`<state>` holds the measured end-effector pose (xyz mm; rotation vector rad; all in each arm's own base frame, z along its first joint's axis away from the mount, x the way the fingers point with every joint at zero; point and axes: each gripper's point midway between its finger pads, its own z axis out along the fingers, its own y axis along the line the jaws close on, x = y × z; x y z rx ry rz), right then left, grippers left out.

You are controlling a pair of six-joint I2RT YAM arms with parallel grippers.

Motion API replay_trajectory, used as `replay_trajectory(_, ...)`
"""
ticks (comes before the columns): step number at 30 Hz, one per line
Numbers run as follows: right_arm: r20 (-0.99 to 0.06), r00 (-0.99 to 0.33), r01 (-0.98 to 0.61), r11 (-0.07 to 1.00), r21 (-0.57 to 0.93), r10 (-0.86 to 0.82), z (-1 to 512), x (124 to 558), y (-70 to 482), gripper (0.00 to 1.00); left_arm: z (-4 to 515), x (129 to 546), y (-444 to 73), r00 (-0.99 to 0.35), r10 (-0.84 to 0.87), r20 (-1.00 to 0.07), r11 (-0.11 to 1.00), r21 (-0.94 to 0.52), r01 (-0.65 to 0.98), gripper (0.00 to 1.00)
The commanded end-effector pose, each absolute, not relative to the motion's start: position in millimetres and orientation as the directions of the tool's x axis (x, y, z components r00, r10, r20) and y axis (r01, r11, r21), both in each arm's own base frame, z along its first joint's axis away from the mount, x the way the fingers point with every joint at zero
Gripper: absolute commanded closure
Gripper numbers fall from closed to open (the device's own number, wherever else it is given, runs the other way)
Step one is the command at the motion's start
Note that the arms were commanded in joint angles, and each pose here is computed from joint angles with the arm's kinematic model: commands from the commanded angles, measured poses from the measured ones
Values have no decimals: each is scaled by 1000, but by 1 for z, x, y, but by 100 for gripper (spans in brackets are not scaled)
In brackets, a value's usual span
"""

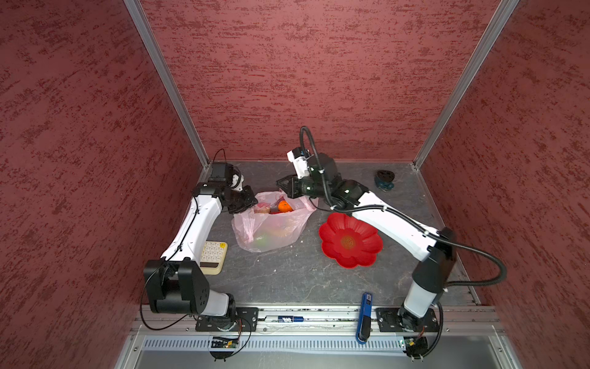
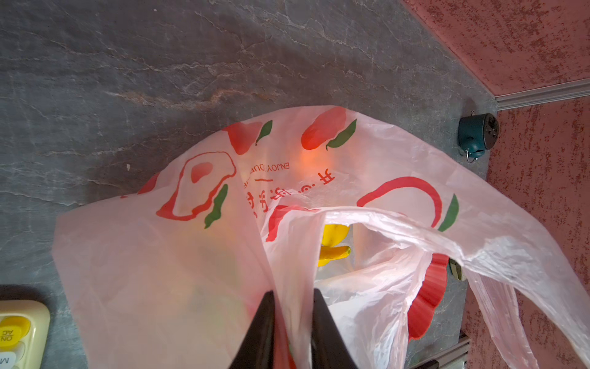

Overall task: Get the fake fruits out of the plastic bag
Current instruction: 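Release the handle and move the right gripper over the bag opening, then reach the right gripper into the bag and close on the red apple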

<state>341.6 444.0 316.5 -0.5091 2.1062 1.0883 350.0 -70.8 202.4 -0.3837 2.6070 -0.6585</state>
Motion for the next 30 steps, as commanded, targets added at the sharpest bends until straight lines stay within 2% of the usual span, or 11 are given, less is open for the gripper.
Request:
replay_trajectory(1,-697,-704,-620,599,507,-139,286,333,457,86,211,349,-74,-861,-364,-356,839,-526,-137,79)
replay_trajectory(15,-564,-758,-621,627,472,-327,195,311,481,87,219,353,-75,-846,-378,-377,823,-555,-120,79)
replay_trajectory(23,-469,-752,-659,559,504,-463,155,239,483,87,208,369,-61,-829,-417,-373,816,-555,-161,81)
replay_trajectory(30,-332,-798,-592,550,589,-504,104,179,467,87,191,385,-59,-831,-441,-339,802,-565,-195,82)
